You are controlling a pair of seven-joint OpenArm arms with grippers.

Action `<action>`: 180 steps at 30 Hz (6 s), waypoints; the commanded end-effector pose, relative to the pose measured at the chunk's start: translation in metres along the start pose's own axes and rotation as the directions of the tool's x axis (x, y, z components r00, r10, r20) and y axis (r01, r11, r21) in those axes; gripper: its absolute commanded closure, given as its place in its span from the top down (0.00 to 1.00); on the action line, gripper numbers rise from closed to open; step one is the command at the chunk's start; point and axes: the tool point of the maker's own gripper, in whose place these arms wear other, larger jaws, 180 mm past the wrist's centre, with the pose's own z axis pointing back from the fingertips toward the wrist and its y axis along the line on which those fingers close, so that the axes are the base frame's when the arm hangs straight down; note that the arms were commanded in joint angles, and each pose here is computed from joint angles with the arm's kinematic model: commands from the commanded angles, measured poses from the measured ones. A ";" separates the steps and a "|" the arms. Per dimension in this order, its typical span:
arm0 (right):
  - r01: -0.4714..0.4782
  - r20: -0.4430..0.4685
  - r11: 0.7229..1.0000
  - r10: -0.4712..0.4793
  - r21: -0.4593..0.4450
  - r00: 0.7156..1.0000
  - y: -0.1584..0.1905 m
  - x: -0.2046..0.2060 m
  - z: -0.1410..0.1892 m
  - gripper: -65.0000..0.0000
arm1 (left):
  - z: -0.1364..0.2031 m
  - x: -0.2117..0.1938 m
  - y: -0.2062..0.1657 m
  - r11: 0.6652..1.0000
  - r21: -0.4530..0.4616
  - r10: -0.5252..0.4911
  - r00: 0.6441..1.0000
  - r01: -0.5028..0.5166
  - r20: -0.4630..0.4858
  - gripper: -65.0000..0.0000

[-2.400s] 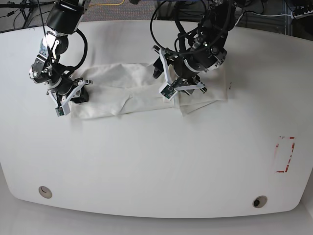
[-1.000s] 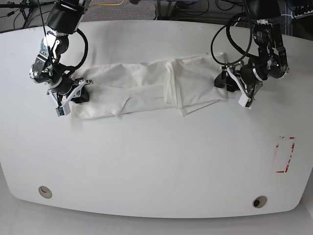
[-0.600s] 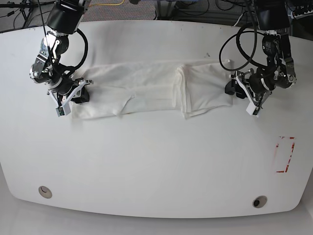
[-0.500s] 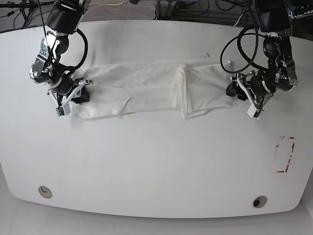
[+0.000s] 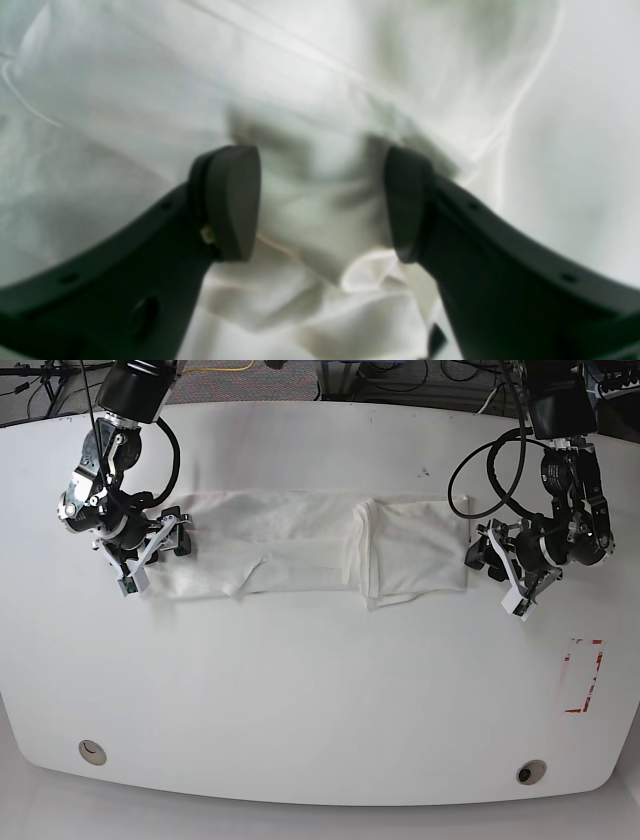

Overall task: Fold the T-shirt properly
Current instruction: 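Hold both shirt ends and pull them slightly apart to flatten, then lift both shirt ends and fold them toward each other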

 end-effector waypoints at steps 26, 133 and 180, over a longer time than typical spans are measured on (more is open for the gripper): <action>0.153 0.233 0.987 -0.140 -0.042 0.962 -0.039 0.040 0.067 0.74 | -0.002 -0.007 -0.030 0.964 -0.224 0.158 0.985 -0.141 0.062 0.41; -0.201 0.316 0.950 0.120 0.240 0.941 0.146 0.084 0.051 0.06 | -0.053 -0.012 -0.064 0.967 -0.240 0.075 0.997 -0.081 -0.034 0.16; -0.231 0.407 0.819 -0.003 0.525 0.913 0.271 0.111 0.040 0.06 | -0.070 -0.001 -0.101 0.944 -0.300 0.134 0.990 -0.138 -0.032 0.16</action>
